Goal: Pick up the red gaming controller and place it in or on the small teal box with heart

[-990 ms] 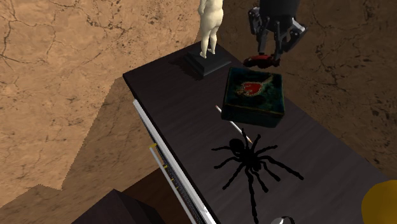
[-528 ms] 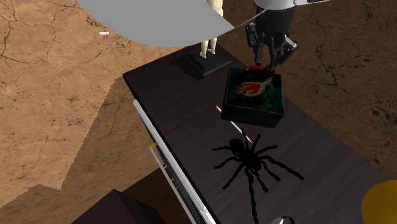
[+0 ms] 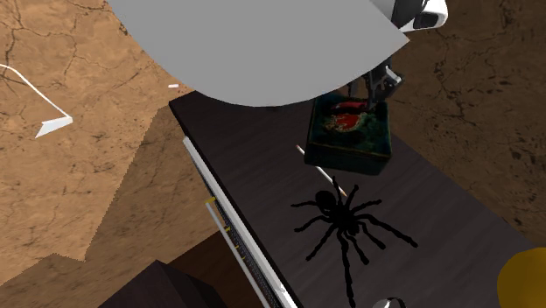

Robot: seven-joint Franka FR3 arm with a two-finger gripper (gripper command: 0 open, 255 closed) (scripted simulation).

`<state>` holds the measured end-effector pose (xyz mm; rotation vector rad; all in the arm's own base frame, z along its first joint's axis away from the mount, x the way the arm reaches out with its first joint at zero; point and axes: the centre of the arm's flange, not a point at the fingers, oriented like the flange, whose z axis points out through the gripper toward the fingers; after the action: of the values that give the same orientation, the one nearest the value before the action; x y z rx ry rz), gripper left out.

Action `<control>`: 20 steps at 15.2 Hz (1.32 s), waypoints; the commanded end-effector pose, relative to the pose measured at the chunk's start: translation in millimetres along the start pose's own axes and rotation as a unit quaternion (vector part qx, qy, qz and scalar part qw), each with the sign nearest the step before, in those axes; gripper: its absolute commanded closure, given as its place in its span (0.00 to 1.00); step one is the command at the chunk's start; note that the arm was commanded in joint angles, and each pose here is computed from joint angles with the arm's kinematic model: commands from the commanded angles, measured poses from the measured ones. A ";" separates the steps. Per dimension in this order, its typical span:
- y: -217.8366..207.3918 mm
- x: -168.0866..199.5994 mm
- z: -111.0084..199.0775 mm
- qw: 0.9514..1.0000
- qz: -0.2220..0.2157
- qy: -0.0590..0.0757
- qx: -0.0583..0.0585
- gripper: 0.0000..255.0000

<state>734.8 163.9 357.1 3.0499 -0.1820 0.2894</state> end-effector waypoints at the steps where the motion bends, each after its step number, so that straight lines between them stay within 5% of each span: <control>1: -3.4 -2.6 8.0 1.000 -0.002 -0.005 0.000 1.00; 6: -3.4 -2.6 8.0 1.000 -0.002 -0.005 0.000 1.00; 7: -3.5 -3.0 8.9 1.000 -0.002 -0.005 0.000 0.00; 12: -3.4 -2.6 8.0 1.000 -0.002 -0.005 0.000 0.00; 16: -3.4 -2.1 -42.0 1.000 -0.002 -0.005 0.000 0.00; 20: -3.4 -2.1 -42.0 1.000 -0.002 -0.005 0.000 0.00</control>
<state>725.8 171.1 397.2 3.0517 -0.1780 0.2749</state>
